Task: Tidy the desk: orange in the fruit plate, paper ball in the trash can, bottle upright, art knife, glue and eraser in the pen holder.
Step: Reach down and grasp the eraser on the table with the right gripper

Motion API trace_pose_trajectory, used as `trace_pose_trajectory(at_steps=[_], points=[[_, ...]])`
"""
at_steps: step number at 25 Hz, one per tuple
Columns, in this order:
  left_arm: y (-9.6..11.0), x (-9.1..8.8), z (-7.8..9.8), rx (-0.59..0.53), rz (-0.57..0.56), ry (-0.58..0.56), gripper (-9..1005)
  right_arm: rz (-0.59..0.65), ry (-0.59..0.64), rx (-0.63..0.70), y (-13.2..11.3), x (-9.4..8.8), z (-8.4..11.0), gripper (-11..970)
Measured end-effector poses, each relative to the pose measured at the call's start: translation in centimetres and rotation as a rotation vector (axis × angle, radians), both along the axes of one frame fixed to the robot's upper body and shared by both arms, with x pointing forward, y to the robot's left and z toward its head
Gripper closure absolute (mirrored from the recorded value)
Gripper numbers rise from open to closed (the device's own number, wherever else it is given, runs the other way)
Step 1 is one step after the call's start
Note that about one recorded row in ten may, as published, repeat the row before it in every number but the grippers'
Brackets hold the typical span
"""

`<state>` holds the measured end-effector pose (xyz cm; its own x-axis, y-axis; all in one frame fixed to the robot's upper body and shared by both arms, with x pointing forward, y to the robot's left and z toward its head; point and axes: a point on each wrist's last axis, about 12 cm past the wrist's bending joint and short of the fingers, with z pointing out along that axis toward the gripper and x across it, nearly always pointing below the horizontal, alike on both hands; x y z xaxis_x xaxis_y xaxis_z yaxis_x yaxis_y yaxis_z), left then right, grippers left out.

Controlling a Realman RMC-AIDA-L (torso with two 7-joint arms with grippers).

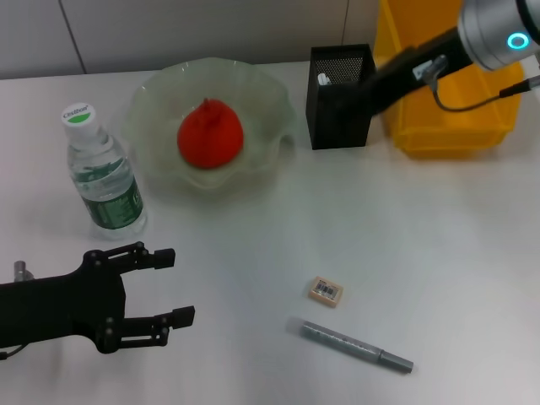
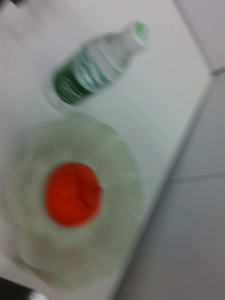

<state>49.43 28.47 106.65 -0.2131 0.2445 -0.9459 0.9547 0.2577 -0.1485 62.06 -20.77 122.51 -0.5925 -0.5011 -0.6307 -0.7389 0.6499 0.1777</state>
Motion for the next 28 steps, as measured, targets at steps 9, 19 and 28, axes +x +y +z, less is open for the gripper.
trace_pose_trajectory(at_steps=[9,19,28], points=[[-0.2,0.1,0.0,0.004,-0.011,-0.005,162,0.118,0.309,-0.206,4.6,0.3,-1.8,327],[-0.2,-0.2,-0.1,0.009,-0.027,-0.007,162,0.189,0.344,-0.391,9.1,-1.3,-6.8,333],[-0.1,-0.5,-0.3,0.009,-0.03,-0.017,162,0.225,0.34,-0.467,11.1,-2.6,-8.3,339]])
